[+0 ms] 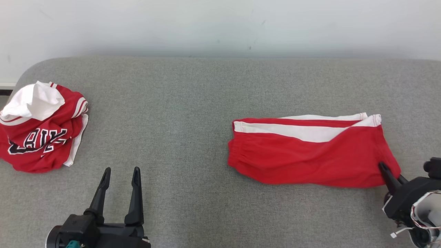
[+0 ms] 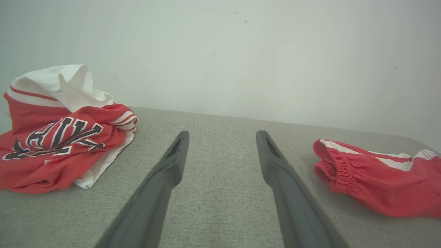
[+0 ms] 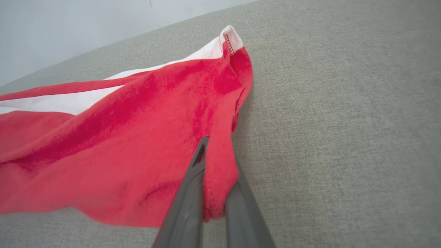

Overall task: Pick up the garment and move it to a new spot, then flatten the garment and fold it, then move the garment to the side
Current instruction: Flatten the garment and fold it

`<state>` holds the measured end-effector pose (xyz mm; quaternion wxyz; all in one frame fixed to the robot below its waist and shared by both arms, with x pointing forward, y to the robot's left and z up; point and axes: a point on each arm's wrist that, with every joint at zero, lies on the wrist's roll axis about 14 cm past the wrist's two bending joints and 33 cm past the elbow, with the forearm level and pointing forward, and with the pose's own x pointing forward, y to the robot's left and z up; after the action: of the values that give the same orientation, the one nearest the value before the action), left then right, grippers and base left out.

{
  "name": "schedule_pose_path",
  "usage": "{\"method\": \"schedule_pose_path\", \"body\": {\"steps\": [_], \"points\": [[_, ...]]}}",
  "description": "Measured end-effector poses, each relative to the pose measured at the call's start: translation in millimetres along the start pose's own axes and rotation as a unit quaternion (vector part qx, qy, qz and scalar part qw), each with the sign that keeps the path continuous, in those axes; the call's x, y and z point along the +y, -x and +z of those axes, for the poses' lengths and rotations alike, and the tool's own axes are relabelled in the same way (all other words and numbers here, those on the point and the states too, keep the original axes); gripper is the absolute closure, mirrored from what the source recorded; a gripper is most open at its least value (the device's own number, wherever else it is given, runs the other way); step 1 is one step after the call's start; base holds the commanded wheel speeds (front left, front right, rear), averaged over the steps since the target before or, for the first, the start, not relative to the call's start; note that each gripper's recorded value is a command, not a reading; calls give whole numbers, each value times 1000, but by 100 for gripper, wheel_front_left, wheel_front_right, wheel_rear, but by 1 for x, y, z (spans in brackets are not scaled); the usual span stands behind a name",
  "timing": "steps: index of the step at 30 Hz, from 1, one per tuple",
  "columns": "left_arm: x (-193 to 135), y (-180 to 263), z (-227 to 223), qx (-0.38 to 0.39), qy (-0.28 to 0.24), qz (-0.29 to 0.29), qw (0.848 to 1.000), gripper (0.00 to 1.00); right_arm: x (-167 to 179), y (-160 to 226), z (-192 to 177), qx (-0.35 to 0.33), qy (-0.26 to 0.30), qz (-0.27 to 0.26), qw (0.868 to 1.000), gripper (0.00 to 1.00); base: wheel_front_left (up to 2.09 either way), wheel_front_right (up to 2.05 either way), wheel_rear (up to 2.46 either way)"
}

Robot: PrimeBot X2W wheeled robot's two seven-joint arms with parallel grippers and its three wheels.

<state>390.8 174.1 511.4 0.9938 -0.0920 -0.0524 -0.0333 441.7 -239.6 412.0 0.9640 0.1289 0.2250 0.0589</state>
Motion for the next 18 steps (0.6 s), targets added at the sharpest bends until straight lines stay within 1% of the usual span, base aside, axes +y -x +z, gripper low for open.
{"method": "schedule_pose_path", "body": {"steps": [5, 9, 14, 15, 18], "points": [[-2, 1, 2, -3, 0, -3, 1000, 0, -13, 7, 0, 1, -3, -16, 1000, 100, 0, 0, 0], [-2, 2, 3, -4, 1, -2, 1000, 0, -7, 5, 7, -11, 4, -8, 1000, 100, 0, 0, 0], [-1, 7, 3, -3, 1, -1, 1000, 0, 22, 0, 23, -33, 39, 34, 998, 100, 0, 0, 0], [-1, 8, 5, -5, 1, -1, 1000, 0, 31, 0, 25, -38, 48, 48, 997, 100, 0, 0, 0], [0, 10, 6, -7, 1, 1, 1000, 0, 58, 0, 36, -57, 55, 85, 993, 100, 0, 0, 0]]}}
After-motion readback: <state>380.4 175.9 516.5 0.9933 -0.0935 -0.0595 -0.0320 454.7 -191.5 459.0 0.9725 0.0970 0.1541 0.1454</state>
